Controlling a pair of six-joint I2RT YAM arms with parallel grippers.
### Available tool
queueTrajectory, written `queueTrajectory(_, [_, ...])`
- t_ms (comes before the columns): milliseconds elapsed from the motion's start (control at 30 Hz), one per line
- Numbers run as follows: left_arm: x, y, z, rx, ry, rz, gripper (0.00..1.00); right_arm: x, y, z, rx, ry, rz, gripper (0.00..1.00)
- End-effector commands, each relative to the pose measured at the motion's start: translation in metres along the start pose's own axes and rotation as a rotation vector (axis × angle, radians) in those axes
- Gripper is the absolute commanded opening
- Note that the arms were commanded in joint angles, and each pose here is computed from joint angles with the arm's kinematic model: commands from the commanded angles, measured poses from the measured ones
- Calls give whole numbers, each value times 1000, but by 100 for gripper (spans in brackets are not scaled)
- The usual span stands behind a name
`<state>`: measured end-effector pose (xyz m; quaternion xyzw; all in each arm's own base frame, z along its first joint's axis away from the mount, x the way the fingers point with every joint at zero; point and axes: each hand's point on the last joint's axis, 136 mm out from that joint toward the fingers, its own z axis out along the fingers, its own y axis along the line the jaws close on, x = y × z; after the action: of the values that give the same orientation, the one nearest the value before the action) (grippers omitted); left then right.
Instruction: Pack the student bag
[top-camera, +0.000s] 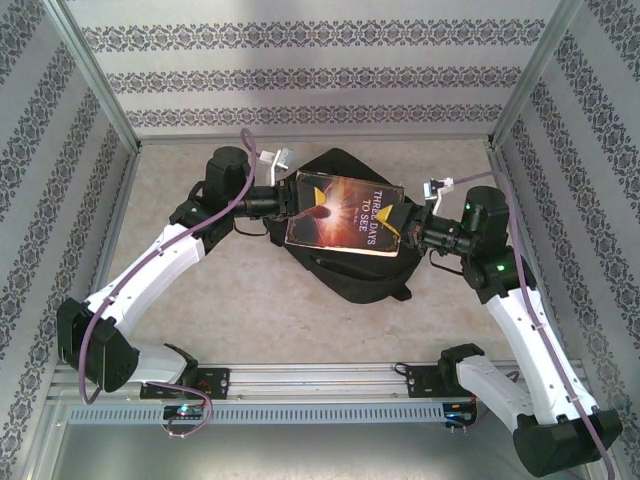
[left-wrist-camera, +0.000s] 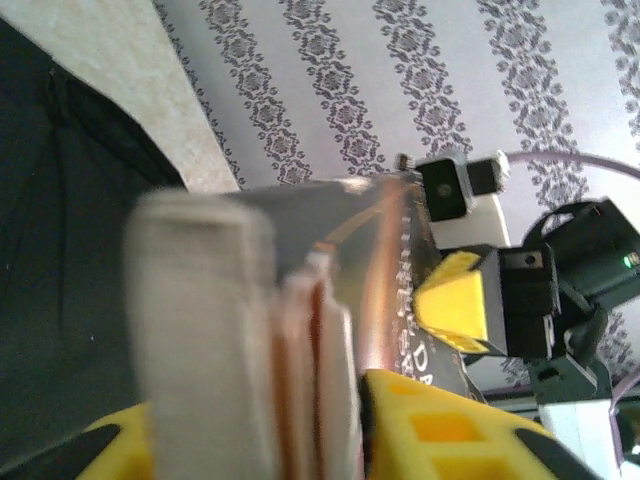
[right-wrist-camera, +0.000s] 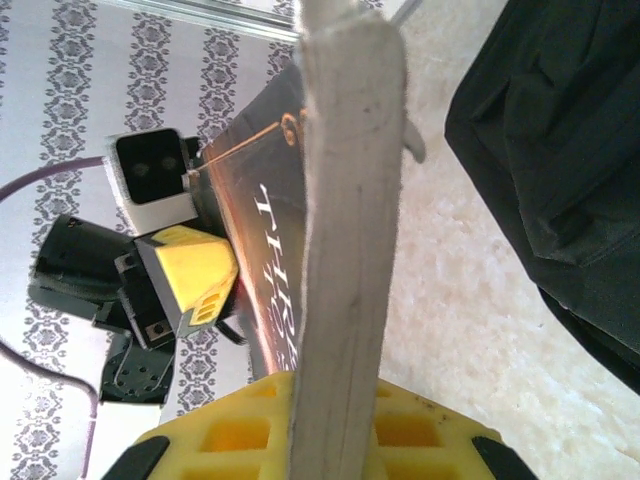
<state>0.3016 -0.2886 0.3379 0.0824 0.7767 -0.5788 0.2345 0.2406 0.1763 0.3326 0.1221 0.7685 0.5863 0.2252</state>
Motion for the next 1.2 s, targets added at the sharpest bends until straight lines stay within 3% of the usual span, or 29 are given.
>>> queueTrajectory(0, [-8,9,-2,-74,-20,4,49,-9,5,-16,23,-93,-67,0])
queueTrajectory(100, [-9,20,2,-110,-24,-14,60,-9,7,-23,51,-118,-82,0])
queueTrajectory(400, [-11,16,21,29,10,-77,59,1,16,-20,-33,-55,-56,0])
queueTrajectory(467, [-11,12,23,69,18,-83,51,1,15,-20,-29,-56,-49,0])
queueTrajectory(600, [-13,1,22,133,10,-88,16,-4,9,-23,14,-80,-46,0])
queueTrajectory(700, [-15,-5,21,157,5,-96,1,-5,7,-25,44,-82,-72,19])
queueTrajectory(767, [-17,-11,19,190,-1,-104,0,-3,9,-25,38,-73,-109,43])
queueTrajectory(833, [-22,-18,16,231,-17,-119,0,1,12,-25,5,-58,-141,56])
queueTrajectory(1000, [-27,-29,11,292,-26,-155,0,0,22,-23,-116,-55,-106,65])
queueTrajectory(1167, [-32,-33,6,321,-31,-191,0,2,21,-21,-151,-44,-86,58])
